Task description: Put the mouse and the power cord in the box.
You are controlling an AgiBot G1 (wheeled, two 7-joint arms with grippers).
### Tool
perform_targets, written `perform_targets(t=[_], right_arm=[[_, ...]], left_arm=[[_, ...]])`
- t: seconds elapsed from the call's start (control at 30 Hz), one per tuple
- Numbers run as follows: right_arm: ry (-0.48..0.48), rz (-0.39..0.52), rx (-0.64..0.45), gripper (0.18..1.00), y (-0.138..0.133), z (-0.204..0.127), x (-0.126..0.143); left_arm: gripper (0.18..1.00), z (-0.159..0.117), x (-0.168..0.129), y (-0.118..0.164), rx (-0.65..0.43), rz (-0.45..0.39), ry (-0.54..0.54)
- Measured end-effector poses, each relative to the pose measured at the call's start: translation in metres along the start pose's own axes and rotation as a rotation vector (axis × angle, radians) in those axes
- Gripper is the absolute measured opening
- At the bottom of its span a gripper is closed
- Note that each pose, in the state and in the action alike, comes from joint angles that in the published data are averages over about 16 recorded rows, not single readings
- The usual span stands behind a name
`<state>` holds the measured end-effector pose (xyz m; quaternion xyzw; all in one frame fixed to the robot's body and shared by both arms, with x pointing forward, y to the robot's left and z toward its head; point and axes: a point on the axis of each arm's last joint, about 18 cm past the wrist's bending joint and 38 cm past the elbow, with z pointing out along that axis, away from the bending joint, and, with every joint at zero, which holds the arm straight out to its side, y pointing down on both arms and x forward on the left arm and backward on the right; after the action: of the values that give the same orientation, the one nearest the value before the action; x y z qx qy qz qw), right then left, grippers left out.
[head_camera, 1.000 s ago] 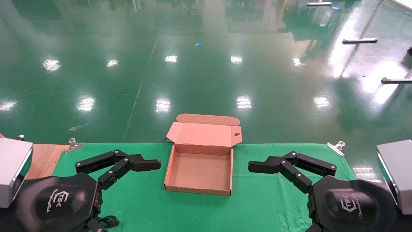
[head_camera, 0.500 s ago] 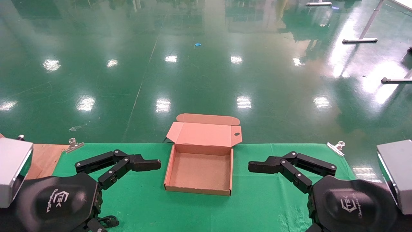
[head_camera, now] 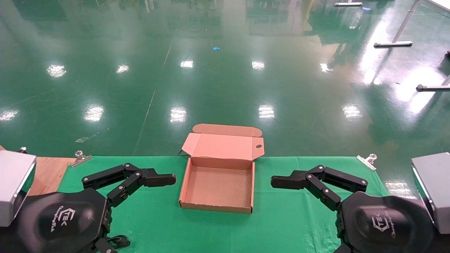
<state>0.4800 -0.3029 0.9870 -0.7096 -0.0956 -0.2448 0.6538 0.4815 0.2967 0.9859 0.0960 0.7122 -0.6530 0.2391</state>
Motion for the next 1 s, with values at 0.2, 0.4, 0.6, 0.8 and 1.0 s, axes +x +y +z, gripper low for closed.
perform_targets(t=[0.2,0.4,0.6,0.8,1.0], right_arm=[[0.007,-0.014,-0.087,1.001,0.024,0.002,0.006],[-0.006,-0.069,-0.270,1.001,0.065,0.005,0.020],[-0.056,-0.173,-0.515,1.001,0.105,0.008,0.043],[-0.142,-0.302,-0.781,1.001,0.137,0.009,0.070],[-0.257,-0.439,-1.030,1.001,0.164,0.011,0.093]], left_arm=[[1.001,0.010,-0.007,0.026,-0.078,-0.039,0.013],[1.001,0.017,-0.021,0.069,-0.246,-0.083,0.027],[1.001,0.010,-0.039,0.112,-0.467,-0.105,0.029],[1.001,-0.009,-0.061,0.148,-0.701,-0.096,0.011],[1.001,-0.029,-0.083,0.178,-0.912,-0.070,-0.015]])
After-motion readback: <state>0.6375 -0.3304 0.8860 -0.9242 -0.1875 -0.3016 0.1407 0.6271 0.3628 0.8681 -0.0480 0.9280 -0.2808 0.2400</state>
